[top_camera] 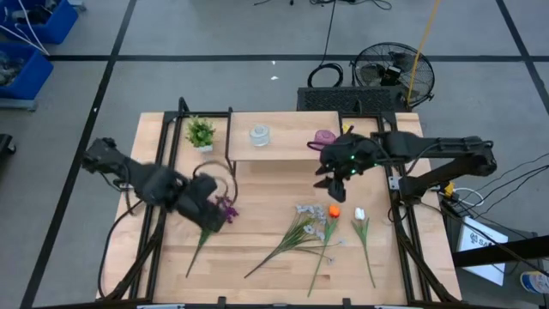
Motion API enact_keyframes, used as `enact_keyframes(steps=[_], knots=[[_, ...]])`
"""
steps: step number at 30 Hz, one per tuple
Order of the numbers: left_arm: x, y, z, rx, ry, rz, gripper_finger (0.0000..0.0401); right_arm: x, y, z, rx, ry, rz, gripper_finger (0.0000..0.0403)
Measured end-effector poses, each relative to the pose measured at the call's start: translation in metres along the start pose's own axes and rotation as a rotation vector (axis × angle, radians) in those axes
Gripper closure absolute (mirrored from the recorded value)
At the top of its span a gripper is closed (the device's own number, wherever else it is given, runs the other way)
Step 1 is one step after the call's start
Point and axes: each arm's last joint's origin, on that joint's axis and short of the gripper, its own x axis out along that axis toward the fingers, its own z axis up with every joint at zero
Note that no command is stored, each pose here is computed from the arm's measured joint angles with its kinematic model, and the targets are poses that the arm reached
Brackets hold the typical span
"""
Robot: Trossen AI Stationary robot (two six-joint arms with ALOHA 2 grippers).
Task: Pick and place flowers into a vace then onto a shelf
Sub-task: Put the violet flowers into the transparent vase
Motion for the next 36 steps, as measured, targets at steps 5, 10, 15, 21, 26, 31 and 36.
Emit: enact_keyframes(steps=[5,10,15,21,26,31,36], knots=[[0.058,0.021,-0.023,-0.104,0.037,0.239,0.0190,0.023,0.002,-0.005,0.061,-0.033,0.233,0.0204],[0.111,0.035,-0.031,-0.150,0.043,0.261,0.0190,0.036,0.002,-0.007,0.092,-0.086,0.364,0.0204],[0.156,0.044,-0.037,-0.141,0.057,0.160,0.0190,0.043,0.000,-0.014,0.125,-0.058,0.393,0.0204],[0.183,0.065,-0.040,-0.162,0.032,0.184,0.0190,0.045,0.001,-0.017,0.123,-0.045,0.398,0.0204],[0.191,0.076,-0.038,-0.154,0.007,0.228,0.0219,0.045,0.001,-0.017,0.122,-0.047,0.399,0.0204],[0.193,0.078,-0.035,-0.141,0.005,0.233,0.0324,0.045,0.001,-0.017,0.122,-0.048,0.398,0.0204],[0.192,0.075,-0.032,-0.147,0.012,0.208,0.0389,0.045,0.001,-0.017,0.121,-0.048,0.397,0.0204]])
